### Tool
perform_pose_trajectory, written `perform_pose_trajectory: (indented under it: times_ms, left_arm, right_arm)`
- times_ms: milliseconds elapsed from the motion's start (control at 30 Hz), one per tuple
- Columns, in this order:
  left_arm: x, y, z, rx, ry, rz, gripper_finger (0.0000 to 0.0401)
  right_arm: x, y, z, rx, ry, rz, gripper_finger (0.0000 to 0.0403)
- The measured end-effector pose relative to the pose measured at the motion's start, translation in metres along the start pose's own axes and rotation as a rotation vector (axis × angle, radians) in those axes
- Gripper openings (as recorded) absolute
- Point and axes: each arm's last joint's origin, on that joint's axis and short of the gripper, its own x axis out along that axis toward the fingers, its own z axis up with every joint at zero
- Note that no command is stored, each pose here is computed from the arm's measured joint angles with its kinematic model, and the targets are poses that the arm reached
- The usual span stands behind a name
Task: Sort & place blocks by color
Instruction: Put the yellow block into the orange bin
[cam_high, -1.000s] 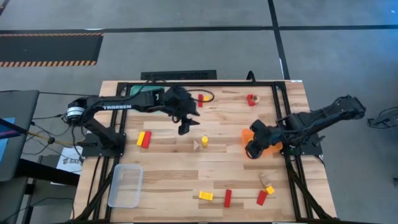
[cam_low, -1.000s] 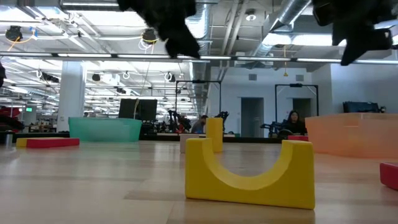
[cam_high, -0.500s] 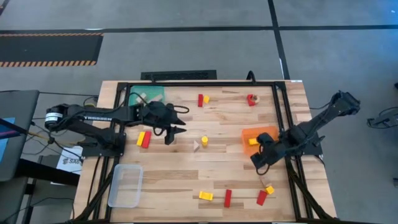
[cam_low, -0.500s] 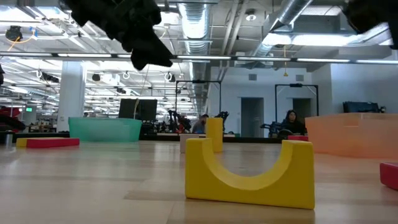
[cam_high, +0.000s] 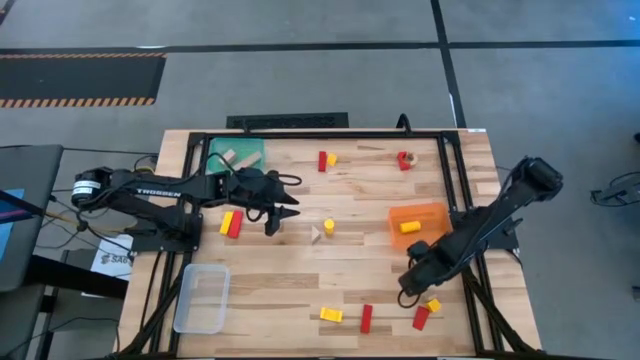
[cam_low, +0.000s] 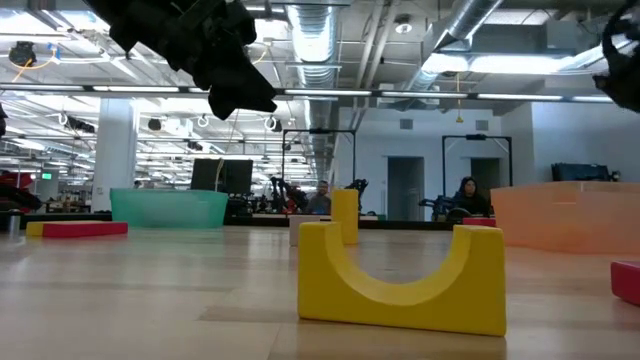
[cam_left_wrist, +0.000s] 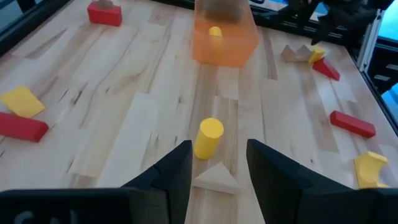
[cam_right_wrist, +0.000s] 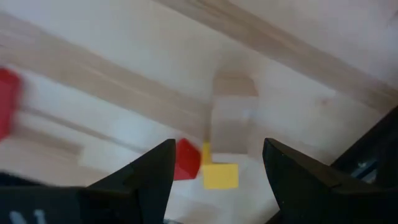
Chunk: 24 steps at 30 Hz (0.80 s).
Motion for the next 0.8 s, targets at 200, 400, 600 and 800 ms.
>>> perform_pose_trajectory:
  times_ms: [200,400,600,800]
  left_arm:
    - [0.0,0.0,0.0,0.0,0.001,-0.01,0.0139]
    - [0.0,0.0,0.0,-0.001,0.004,-0.009,0.0139]
    - [0.0,0.0,0.0,0.003,-0.001,-0.008,0.0139]
    - [0.0,0.0,0.0,-0.025,-0.003,-0.008,0.0139]
  right_arm:
    - [0.011,0.003,-0.01,0.02,0.083,0.059,0.0264]
    - [0.019,-0.003,-0.032,0.098,0.098,0.024,0.0264]
    - [0.035,-0.001,-0.046,0.102,0.101,0.005,0.0264]
    - [0.045,0.004,-0.051,0.086,0.108,0.015,0.0264]
